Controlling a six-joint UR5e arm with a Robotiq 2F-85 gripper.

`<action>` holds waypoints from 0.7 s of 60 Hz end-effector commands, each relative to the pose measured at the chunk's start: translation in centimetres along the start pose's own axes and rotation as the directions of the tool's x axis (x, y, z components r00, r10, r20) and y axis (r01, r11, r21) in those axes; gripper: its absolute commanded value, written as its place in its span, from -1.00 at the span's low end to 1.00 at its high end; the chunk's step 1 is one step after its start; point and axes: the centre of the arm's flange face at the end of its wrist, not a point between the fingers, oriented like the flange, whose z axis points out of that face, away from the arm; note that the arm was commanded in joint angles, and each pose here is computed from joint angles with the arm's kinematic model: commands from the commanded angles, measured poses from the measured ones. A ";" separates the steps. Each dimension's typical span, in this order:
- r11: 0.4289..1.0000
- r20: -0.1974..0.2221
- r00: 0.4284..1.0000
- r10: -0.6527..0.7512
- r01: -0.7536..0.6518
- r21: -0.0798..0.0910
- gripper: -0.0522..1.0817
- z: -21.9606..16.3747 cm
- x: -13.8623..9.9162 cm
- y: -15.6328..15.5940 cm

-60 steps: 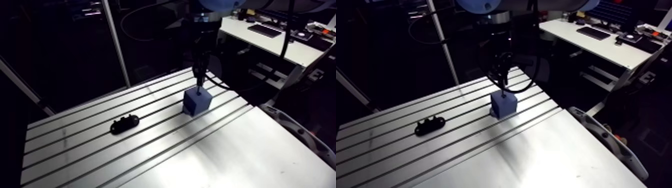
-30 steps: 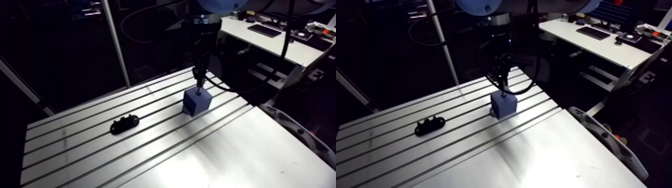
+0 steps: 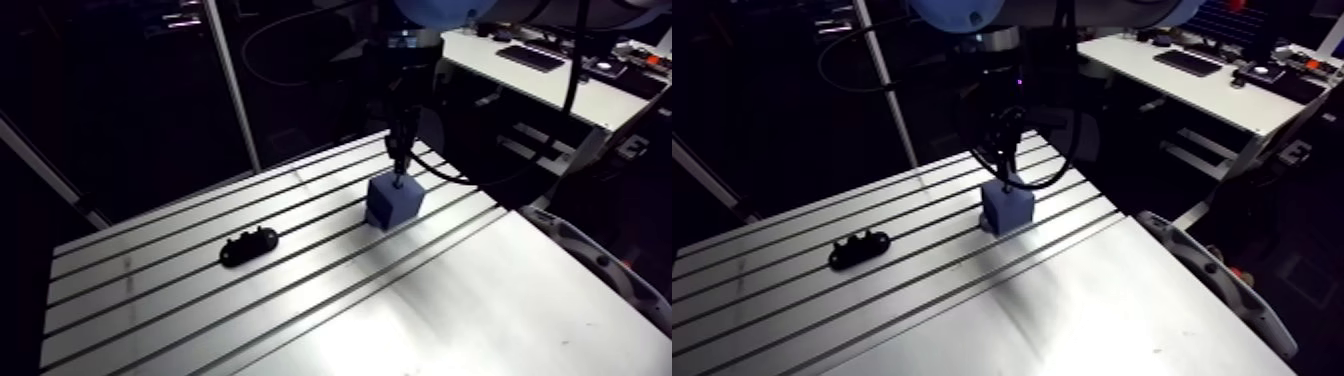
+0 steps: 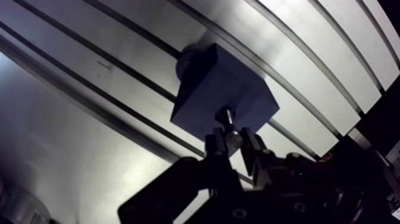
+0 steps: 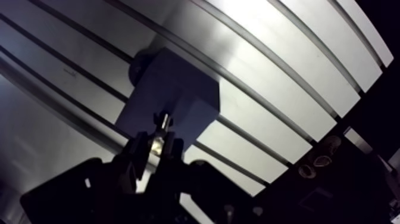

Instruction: Pick up the M10 bolt and insert it into the hex recess until seated.

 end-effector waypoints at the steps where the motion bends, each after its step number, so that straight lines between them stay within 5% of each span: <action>1: 1.000 0.002 1.000 0.000 0.000 0.002 0.85 0.2 0.1 0.1; 42: 1.000 0.005 1.000 0.002 -0.002 0.021 0.86 0.8 -0.1 0.1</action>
